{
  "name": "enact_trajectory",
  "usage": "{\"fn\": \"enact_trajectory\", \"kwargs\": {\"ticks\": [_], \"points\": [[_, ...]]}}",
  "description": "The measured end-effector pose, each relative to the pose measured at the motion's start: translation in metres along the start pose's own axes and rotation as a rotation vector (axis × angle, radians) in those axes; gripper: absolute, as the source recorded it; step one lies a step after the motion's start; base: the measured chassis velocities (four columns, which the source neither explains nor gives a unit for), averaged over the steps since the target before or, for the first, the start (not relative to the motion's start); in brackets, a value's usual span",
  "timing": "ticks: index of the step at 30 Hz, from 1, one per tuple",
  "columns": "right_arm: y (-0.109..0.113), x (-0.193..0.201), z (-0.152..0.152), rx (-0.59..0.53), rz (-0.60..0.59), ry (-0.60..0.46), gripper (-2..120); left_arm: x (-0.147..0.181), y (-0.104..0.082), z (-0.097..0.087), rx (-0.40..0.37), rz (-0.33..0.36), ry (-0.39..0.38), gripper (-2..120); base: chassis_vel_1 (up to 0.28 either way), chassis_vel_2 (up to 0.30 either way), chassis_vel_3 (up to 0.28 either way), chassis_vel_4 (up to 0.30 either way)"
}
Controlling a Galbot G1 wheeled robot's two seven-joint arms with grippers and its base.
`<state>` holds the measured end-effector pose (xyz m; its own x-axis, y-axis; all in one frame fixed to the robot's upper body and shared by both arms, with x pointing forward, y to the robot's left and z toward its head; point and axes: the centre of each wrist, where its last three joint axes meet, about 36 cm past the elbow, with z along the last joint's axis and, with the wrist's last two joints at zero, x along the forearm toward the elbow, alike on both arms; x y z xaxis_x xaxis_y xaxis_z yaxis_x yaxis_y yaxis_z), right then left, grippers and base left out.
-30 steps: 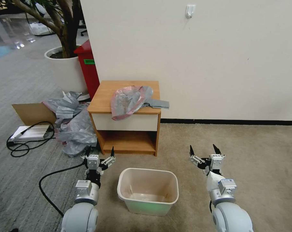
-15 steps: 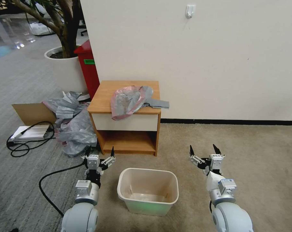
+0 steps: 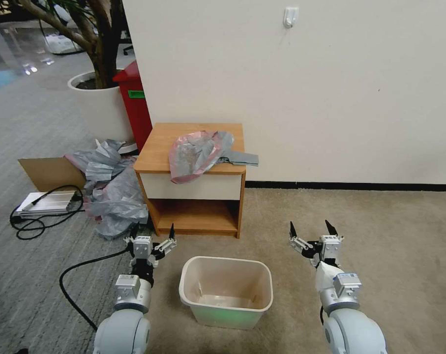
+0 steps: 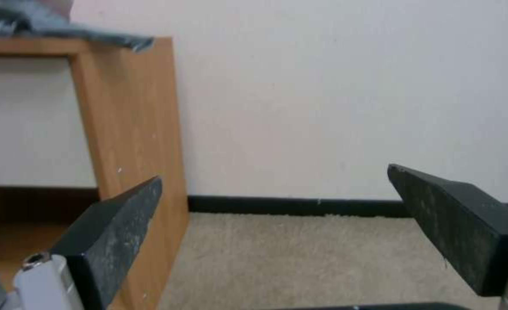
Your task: Pick up the garbage bag from the table and place it over the trash can.
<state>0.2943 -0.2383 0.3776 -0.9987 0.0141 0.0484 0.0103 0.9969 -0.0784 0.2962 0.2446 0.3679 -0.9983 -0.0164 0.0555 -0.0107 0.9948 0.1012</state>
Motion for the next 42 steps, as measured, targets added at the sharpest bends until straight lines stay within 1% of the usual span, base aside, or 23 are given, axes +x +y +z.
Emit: {"fn": "enact_trajectory", "kwargs": {"ticks": [1,3,4,5,6,7,9,11,15,18,19,20,23,24,26,27,28,30,31,34,36,37,42], "points": [[-0.013,0.006,-0.018,0.007,0.034,-0.034,100,0.001,0.011,-0.002,-0.020,-0.022,-0.016,91,0.000,0.000,0.000,0.000],[-0.018,0.009,-0.026,0.011,0.048,-0.052,100,0.001,0.016,-0.003,-0.028,-0.031,-0.024,87,0.000,0.000,0.000,0.000],[-0.026,0.015,-0.041,0.006,0.070,-0.077,100,0.002,0.030,-0.006,-0.052,-0.056,-0.046,91,0.000,0.000,0.000,0.000],[-0.024,0.016,-0.041,-0.026,0.059,-0.060,100,0.003,0.038,-0.008,-0.064,-0.070,-0.060,96,0.000,0.000,0.000,0.000],[-0.024,0.016,-0.041,-0.026,0.059,-0.060,100,0.003,0.038,-0.008,-0.064,-0.070,-0.060,96,0.000,0.000,0.000,0.000],[-0.021,0.016,-0.041,-0.064,0.044,-0.046,100,0.003,0.047,-0.011,-0.079,-0.086,-0.076,99,0.000,0.000,0.000,0.000],[-0.017,0.015,-0.042,-0.115,0.022,-0.037,100,0.002,0.061,-0.017,-0.101,-0.111,-0.104,100,0.000,0.000,0.000,0.000],[-0.014,0.014,-0.042,-0.156,-0.002,-0.033,100,0.002,0.067,-0.020,-0.120,-0.107,-0.111,100,0.000,0.000,0.000,0.000],[-0.009,0.010,-0.041,-0.226,-0.051,-0.023,100,0.009,0.069,-0.025,-0.108,-0.086,-0.089,100,0.000,0.000,0.000,0.000],[0.000,-0.002,-0.038,-0.352,-0.128,-0.015,100,0.018,0.069,-0.032,-0.087,-0.052,-0.061,100,0.000,0.000,0.000,0.000],[0.003,-0.007,-0.037,-0.400,-0.150,-0.013,100,0.023,0.064,-0.034,-0.055,-0.035,-0.045,100,0.000,0.000,0.000,0.000],[0.003,-0.007,-0.037,-0.400,-0.150,-0.013,100,0.023,0.064,-0.034,-0.055,-0.035,-0.045,100,0.000,0.000,0.000,0.000],[0.013,-0.028,-0.034,-0.540,-0.209,0.003,100,0.035,0.054,-0.037,-0.002,0.005,-0.013,100,0.000,0.000,0.000,0.000],[0.013,-0.028,-0.034,-0.540,-0.209,0.003,100,0.035,0.054,-0.037,-0.002,0.005,-0.013,100,0.000,0.000,0.000,0.000],[0.023,-0.052,-0.031,-0.675,-0.246,0.016,100,0.039,0.052,-0.037,0.006,0.008,-0.009,100,0.000,0.000,0.000,0.000],[0.023,-0.052,-0.031,-0.675,-0.246,0.016,100,0.039,0.052,-0.037,0.006,0.008,-0.009,100,0.000,0.000,0.000,0.000],[0.026,-0.061,-0.032,-0.720,-0.252,0.018,100,0.041,0.051,-0.037,0.005,0.007,-0.008,100,0.000,0.000,0.000,0.000],[0.041,-0.092,-0.036,-0.872,-0.272,0.037,100,0.045,0.049,-0.034,-0.007,-0.003,-0.016,100,0.000,0.000,0.000,0.000],[0.041,-0.092,-0.036,-0.872,-0.272,0.037,100,0.045,0.049,-0.034,-0.007,-0.003,-0.016,100,0.000,0.000,0.000,0.000],[0.056,-0.120,-0.041,-0.984,-0.288,0.052,100,0.051,0.050,-0.033,-0.017,-0.017,-0.021,100,0.000,0.000,0.000,0.000],[0.057,-0.123,-0.042,-0.995,-0.290,0.054,100,0.052,0.050,-0.033,-0.019,-0.019,-0.021,100,0.000,0.000,0.000,0.000],[0.064,-0.138,-0.045,-1.039,-0.290,0.060,100,0.056,0.050,-0.034,-0.021,-0.027,-0.023,100,0.000,0.000,0.000,0.000],[0.074,-0.167,-0.044,-1.086,-0.284,0.073,100,0.062,0.051,-0.035,-0.024,-0.050,-0.021,100,0.000,0.000,0.000,0.000]]}}
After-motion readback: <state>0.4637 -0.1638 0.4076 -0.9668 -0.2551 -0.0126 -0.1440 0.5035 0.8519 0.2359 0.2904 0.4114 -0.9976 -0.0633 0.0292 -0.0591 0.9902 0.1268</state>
